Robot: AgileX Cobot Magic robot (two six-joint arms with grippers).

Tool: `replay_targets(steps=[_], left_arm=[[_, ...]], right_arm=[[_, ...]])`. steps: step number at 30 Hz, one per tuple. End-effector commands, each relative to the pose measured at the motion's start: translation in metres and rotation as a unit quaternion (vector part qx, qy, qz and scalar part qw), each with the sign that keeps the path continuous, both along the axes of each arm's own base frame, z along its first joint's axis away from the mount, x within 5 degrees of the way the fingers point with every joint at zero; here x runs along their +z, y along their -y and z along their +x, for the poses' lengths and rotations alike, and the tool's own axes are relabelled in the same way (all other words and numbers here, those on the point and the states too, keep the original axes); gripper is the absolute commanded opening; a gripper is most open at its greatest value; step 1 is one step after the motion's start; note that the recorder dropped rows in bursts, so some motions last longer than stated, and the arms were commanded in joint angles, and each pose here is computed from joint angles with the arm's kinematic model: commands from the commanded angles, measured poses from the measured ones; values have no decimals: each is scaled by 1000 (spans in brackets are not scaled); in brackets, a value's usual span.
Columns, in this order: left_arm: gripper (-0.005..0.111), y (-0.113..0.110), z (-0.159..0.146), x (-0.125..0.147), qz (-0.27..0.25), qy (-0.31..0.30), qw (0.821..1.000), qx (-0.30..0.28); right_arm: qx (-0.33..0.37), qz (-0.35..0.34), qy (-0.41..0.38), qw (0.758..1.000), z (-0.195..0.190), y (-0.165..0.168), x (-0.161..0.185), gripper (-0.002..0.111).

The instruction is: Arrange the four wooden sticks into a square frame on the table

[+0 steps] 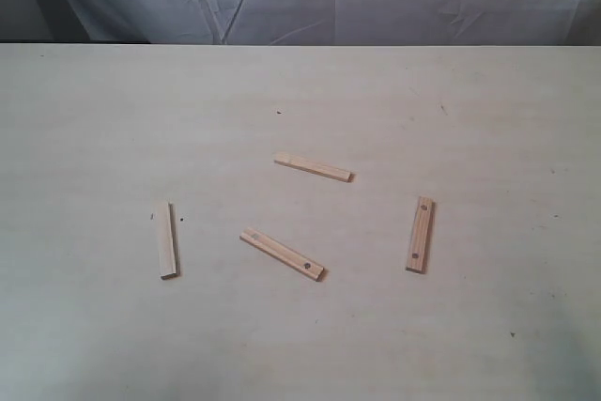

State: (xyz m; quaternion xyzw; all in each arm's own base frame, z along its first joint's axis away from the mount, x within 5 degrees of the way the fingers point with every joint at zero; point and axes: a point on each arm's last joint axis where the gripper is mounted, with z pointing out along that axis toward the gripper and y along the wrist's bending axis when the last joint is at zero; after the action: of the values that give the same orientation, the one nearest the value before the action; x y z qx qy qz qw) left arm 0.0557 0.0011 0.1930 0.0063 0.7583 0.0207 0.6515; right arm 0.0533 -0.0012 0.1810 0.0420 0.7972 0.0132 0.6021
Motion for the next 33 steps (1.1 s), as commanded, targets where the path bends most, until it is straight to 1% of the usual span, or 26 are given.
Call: replay_targets(steps=[1, 8, 14, 33], left_arm=[[0, 0, 0, -2, 0, -1, 1000, 0], [0, 0, 0, -2, 0, -1, 1000, 0], [0, 0, 0, -2, 0, -1, 1000, 0], [0, 0, 0, -2, 0, -1, 1000, 0]], right_arm=[[-2, -4, 47, 999, 2, 0, 8, 0], [-6, -9, 156, 988, 3, 1, 28, 0], [-9, -11, 214, 977, 2, 2, 38, 0], [-9, -11, 210, 978, 2, 2, 37, 0]])
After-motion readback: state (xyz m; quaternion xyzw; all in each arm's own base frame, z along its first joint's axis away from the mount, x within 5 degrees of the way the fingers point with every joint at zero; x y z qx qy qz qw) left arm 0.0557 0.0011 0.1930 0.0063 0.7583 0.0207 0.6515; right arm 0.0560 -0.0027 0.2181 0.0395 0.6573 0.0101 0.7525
